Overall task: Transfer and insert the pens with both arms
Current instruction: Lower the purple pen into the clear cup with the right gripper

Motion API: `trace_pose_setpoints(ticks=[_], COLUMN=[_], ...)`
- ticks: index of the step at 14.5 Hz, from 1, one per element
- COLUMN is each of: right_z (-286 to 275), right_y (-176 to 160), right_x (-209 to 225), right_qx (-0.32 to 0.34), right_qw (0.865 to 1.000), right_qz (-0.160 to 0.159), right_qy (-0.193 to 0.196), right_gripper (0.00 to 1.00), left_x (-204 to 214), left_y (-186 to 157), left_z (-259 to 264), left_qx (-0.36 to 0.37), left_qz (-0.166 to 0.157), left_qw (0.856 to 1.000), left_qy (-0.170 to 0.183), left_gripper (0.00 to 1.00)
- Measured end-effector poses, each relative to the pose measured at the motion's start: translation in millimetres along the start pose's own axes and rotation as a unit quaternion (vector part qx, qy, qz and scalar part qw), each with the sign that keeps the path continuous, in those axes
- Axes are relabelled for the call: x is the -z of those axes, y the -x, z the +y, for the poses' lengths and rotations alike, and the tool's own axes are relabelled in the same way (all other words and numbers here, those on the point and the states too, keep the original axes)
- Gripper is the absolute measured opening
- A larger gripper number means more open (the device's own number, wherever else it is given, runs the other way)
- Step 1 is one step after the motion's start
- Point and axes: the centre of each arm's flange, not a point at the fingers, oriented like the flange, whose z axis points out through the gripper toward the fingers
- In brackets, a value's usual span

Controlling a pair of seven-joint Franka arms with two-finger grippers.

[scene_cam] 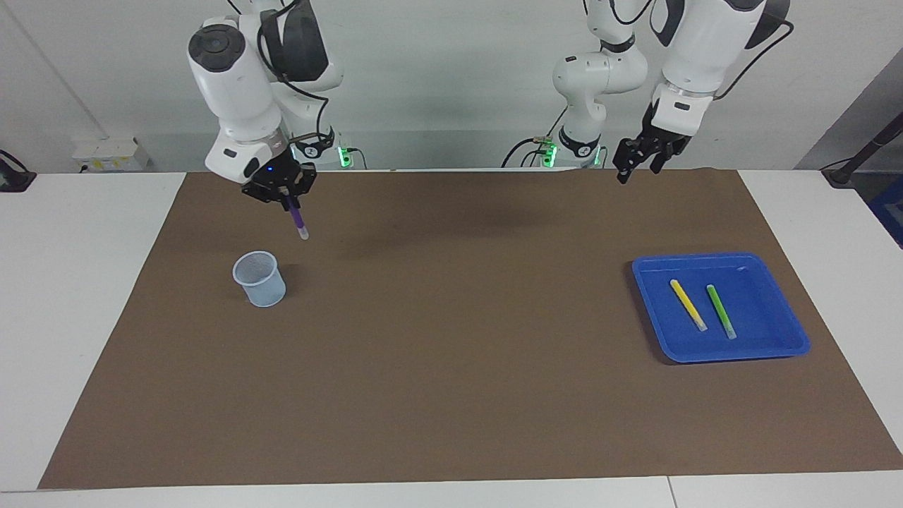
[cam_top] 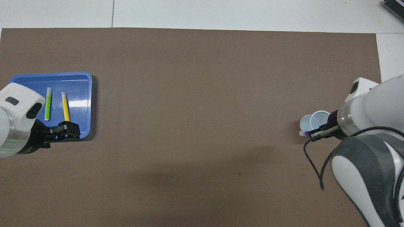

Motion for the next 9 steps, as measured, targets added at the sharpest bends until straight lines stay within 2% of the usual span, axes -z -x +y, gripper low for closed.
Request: trace_pose_setpoints(ticks=[3,6,9], right_z=[17.6,44.9,60.7], right_y=[-2.8,-2.2,-2.1], right_x=[3.7,-4.5,-28.2], right_qx=[0.056,0.089,0.096], right_qw=[0.997,0.994,0.993], right_qz=[0.016,0.036,0.042], right_qy=[0.047,0.058,0.060], right_gripper=[0.19,0.19,0.19], left_x=[-2.0,-3.0,-3.0], left_y=[-13.2,-17.4,-17.9], left_z=[-56.0,-85.0,-89.7], left_qx=[-0.062,-0.109,-0.127], left_qz=[-0.002,-0.005,-0.006], left_qw=[0.998,0.994,0.991], left_qy=[-0.021,-0.029,-0.033], left_gripper=[0.80,0.80,0.81])
